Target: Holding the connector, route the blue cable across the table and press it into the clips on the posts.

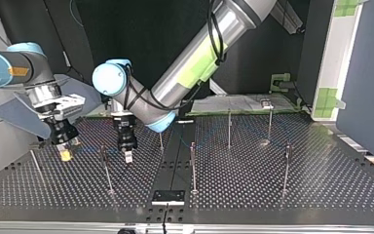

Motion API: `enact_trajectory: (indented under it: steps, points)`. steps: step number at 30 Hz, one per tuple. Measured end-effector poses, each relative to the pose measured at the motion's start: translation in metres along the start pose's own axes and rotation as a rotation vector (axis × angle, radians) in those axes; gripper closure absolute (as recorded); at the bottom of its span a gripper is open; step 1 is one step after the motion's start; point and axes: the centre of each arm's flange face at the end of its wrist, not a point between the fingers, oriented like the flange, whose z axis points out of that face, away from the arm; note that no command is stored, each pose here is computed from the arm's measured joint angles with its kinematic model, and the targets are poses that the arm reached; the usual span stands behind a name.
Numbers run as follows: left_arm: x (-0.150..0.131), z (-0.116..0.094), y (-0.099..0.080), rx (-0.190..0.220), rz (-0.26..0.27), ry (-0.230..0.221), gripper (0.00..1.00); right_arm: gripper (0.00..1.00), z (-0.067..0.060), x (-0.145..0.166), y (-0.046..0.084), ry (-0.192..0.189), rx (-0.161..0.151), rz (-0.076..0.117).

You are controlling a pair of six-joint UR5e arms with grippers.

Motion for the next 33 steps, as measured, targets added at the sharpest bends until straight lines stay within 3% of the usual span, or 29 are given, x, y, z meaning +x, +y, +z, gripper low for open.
enact_trajectory:
  steps: [13, 15, 16, 17, 19, 20, 21, 22, 24, 33]
  points:
    - [-0.001, 0.009, 0.005, 0.019, 0.016, 0.0, 0.99, 1.0, -0.001, 0.001, 0.019, 0.001, -0.017, -0.001]
    - [0.0, 0.008, 0.004, 0.026, 0.017, 0.006, 0.85, 1.0, -0.001, 0.001, 0.021, 0.001, -0.019, -0.002]
    - [0.001, 0.007, 0.004, 0.029, 0.017, 0.008, 0.85, 1.0, -0.002, 0.001, 0.022, 0.001, -0.02, -0.002]
    - [0.002, 0.005, 0.003, 0.033, 0.015, 0.013, 0.71, 1.0, -0.002, 0.001, 0.022, 0.002, -0.021, -0.003]
    - [0.003, 0.003, 0.002, 0.04, 0.012, 0.02, 0.71, 1.0, -0.002, 0.001, 0.023, 0.001, -0.021, -0.004]
    - [0.004, 0.001, 0.001, 0.043, 0.011, 0.024, 0.41, 1.0, -0.002, 0.001, 0.023, 0.001, -0.021, -0.004]
    - [0.004, -0.001, 0.0, 0.046, 0.01, 0.028, 0.3, 1.0, -0.002, 0.001, 0.022, 0.001, -0.021, -0.004]
    - [0.005, -0.002, -0.001, 0.048, 0.011, 0.032, 0.3, 1.0, -0.002, 0.001, 0.022, 0.001, -0.021, -0.005]
    - [0.006, -0.005, -0.003, 0.051, 0.012, 0.041, 0.01, 1.0, -0.002, 0.001, 0.022, 0.001, -0.021, -0.006]
    - [0.008, -0.01, -0.001, 0.041, 0.012, 0.064, 0.01, 1.0, -0.002, 0.001, 0.023, 0.001, -0.02, -0.006]
